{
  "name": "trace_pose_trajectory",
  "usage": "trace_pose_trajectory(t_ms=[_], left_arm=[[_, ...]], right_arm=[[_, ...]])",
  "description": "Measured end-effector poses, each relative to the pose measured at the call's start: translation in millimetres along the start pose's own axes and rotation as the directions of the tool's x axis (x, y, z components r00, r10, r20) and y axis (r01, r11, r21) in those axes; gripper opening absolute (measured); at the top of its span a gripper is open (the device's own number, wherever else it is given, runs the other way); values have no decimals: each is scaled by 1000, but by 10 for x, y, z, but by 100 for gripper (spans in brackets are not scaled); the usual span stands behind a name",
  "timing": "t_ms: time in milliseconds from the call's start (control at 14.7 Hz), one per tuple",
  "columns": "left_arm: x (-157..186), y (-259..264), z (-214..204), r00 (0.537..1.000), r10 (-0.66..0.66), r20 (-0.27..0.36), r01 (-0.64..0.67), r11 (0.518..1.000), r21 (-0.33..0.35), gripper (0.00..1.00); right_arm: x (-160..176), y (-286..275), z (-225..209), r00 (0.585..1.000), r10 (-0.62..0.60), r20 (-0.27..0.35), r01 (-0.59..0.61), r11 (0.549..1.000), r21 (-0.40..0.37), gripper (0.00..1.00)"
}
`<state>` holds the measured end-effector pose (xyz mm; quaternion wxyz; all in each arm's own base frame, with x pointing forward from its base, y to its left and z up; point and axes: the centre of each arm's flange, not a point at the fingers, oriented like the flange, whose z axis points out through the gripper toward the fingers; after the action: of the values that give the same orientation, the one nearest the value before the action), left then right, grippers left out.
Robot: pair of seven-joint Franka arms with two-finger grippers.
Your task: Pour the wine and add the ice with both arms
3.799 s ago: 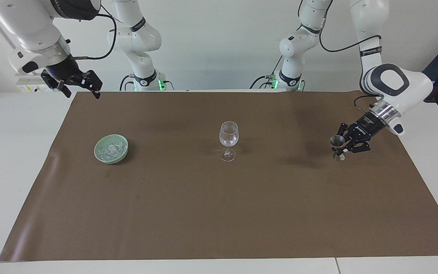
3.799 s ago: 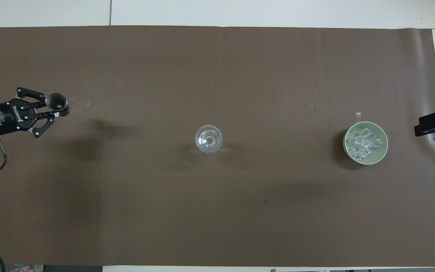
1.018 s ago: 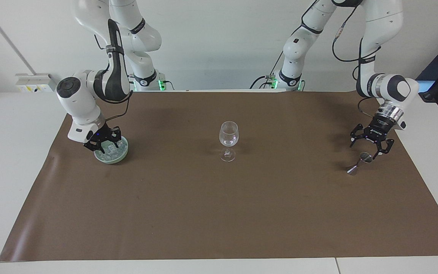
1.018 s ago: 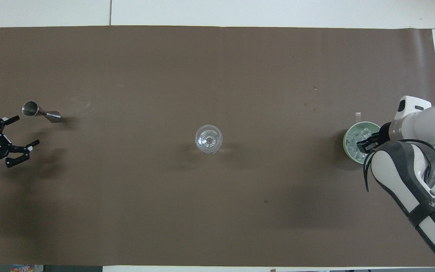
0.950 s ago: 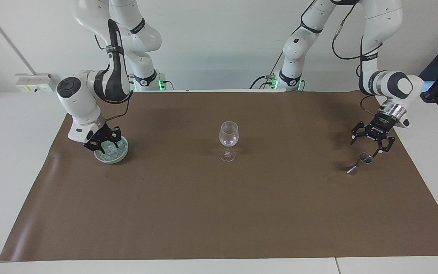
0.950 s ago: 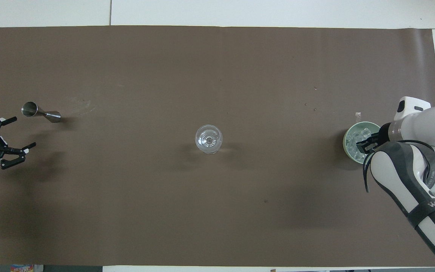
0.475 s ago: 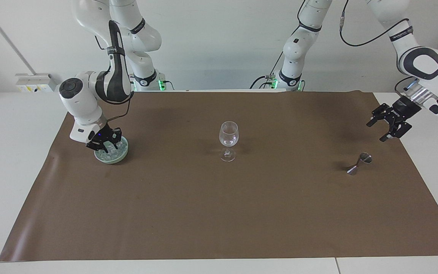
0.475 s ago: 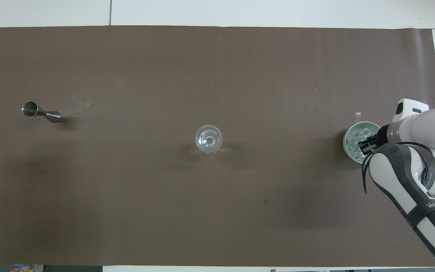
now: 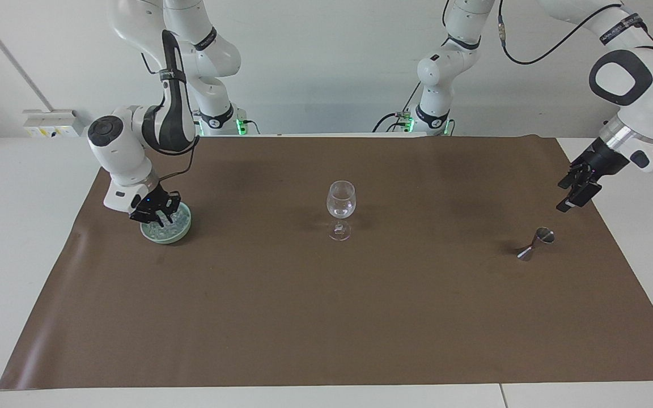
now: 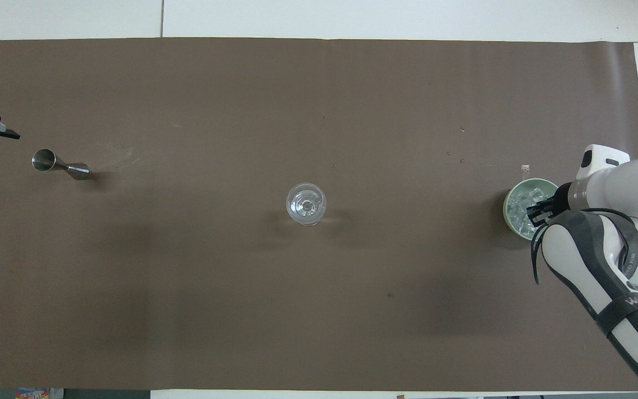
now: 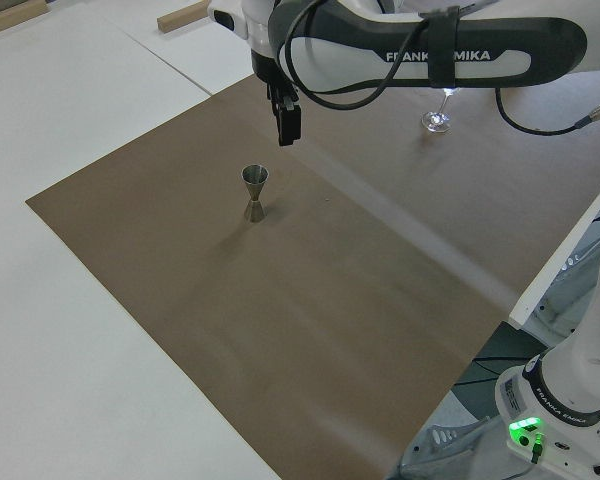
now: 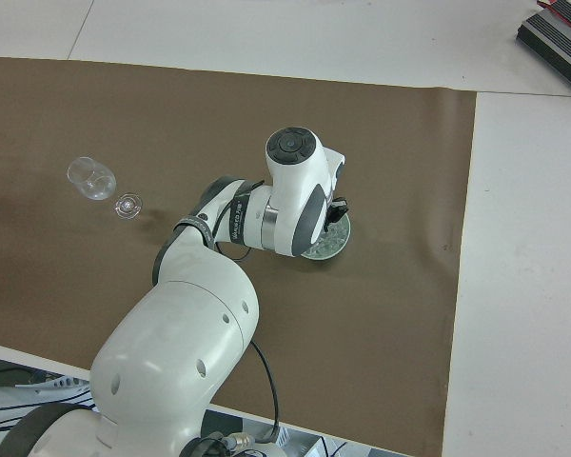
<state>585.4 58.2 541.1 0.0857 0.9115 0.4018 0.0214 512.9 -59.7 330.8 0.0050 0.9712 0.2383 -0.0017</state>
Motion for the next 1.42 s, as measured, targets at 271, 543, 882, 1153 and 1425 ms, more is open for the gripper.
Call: trace_pose_trajectory(t_ms=[271, 543, 882, 1153, 1425], left_arm=[[-605, 547, -346, 974, 206, -91, -203, 978, 37, 100], [-1039, 662, -570, 893, 444, -78, -437, 895, 85, 100], [-1060, 317, -883, 825, 564, 20, -562, 818, 120, 100], [-1129, 264, -1004, 788, 610, 87, -616, 778, 120, 100], [-1154, 156, -983, 700, 689, 184, -712, 693, 113, 100]], right_arm=[[53, 20, -124, 999, 31, 27, -31, 999, 17, 21], [177, 42, -353, 998, 46, 30, -47, 999, 18, 21], [484, -137, -820, 994, 98, 42, -98, 995, 19, 21], [923, -724, -1418, 981, 192, 29, -194, 980, 51, 21], [1238, -1304, -1942, 949, 314, -14, -310, 944, 115, 21]])
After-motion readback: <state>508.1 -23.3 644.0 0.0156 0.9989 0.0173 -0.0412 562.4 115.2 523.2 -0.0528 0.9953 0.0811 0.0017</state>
